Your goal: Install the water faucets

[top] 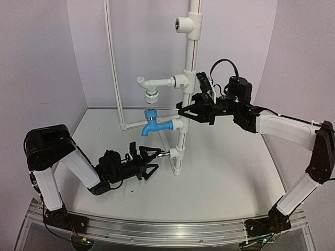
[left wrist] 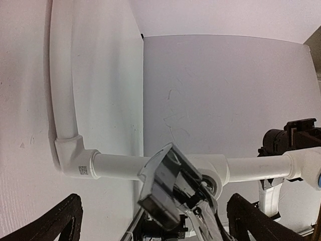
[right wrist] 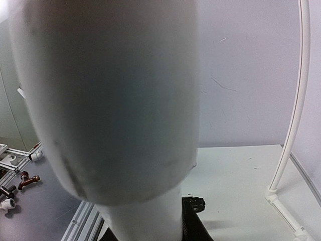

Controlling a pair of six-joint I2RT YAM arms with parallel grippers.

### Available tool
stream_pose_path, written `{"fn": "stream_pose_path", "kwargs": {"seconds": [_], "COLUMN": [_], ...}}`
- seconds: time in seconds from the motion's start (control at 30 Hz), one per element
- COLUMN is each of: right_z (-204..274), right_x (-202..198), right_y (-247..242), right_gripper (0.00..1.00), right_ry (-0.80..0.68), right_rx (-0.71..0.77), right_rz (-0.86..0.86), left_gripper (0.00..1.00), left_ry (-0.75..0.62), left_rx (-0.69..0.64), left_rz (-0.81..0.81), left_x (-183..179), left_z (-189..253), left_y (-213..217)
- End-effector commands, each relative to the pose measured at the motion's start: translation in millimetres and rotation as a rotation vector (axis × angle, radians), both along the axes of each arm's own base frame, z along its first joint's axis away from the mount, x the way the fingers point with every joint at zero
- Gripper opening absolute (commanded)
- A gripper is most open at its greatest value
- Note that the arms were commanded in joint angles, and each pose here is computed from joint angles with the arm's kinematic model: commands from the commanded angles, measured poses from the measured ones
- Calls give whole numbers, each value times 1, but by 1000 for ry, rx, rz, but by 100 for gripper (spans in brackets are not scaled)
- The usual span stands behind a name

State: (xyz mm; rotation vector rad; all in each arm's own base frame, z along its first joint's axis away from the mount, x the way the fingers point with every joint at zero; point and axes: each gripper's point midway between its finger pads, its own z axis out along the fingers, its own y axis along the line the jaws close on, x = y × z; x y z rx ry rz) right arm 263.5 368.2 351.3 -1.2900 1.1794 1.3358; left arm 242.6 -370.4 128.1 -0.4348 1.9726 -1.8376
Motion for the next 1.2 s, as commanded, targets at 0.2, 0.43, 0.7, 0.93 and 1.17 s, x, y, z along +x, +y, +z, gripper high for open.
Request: {"fn": "stream_pose_path", "kwargs": {"seconds": [0.2,0.43,0.7,0.93,1.17], "right_z": [-49,-48,-49,-49,-50], "right_x": [6,5,5,6,7], "right_y": [1,0,0,1,1], "right_gripper": [0,0,0,0,0], "right_ry": [355,351,351,352,354], "right_rx": [-164,-163,-165,-167,-168], "right_rz": [-31,-32,-31,-32,-35], "left_gripper": [79,55,53,55,71], "left_ry": [-320,-362,-646,-924,-1036], "left_rx": [-130,-125,-23,61,183], "left_rz": [-28,-80,-83,-138,-169], "left_x": [15,14,-3,-22,-21], "left_z": [74,76,95,104,100], "left_y": [-13,-20,-9,-11,-16]}}
